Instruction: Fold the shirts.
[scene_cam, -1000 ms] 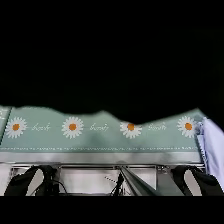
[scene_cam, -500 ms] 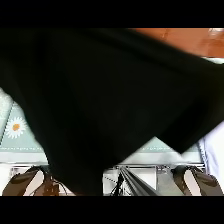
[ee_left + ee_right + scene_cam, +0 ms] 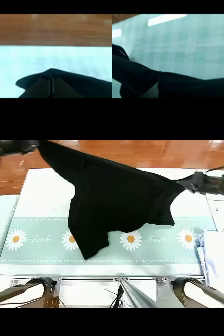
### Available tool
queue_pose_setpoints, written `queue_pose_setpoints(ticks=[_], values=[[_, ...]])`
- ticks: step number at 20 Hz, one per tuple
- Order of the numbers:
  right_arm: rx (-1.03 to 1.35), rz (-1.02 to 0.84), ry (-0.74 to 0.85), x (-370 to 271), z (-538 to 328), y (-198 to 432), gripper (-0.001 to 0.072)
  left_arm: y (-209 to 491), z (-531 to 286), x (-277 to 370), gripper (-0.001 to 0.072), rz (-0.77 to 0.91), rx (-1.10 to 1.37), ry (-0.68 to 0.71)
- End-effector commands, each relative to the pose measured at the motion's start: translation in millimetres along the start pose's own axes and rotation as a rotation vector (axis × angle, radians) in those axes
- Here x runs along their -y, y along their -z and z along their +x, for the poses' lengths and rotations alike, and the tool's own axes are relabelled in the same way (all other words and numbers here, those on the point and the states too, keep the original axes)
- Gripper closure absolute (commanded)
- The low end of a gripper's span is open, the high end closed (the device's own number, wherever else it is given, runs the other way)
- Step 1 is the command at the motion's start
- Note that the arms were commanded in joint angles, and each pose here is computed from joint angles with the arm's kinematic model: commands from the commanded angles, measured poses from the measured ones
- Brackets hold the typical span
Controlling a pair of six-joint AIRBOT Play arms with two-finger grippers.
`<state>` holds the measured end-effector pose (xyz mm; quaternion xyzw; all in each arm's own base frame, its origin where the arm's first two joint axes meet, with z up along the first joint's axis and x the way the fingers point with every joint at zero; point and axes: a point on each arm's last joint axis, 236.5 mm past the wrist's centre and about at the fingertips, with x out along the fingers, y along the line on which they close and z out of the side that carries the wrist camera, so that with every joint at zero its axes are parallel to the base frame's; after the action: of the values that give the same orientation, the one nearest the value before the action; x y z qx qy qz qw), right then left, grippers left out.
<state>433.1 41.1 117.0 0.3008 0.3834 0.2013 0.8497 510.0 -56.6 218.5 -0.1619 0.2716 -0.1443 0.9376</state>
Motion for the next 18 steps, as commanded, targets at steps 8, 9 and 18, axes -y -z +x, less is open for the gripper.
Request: queue_pose_setpoints(ticks=[8, 9, 18], values=[[-0.050, 0.375, -0.088, 78, 156, -40, 0.0339, 108, 86, -18, 0.0558, -0.167, -0.328, 0.017], [-0.064, 0.376, -0.096, 75, 157, -37, 0.0076, 121, 85, -19, 0.0137, -0.174, -0.382, 0.021], [-0.294, 0.287, 0.252, 143, -33, 18, 0.0094, 230, -30, -128, 0.0003, -0.355, -0.867, -0.183]])
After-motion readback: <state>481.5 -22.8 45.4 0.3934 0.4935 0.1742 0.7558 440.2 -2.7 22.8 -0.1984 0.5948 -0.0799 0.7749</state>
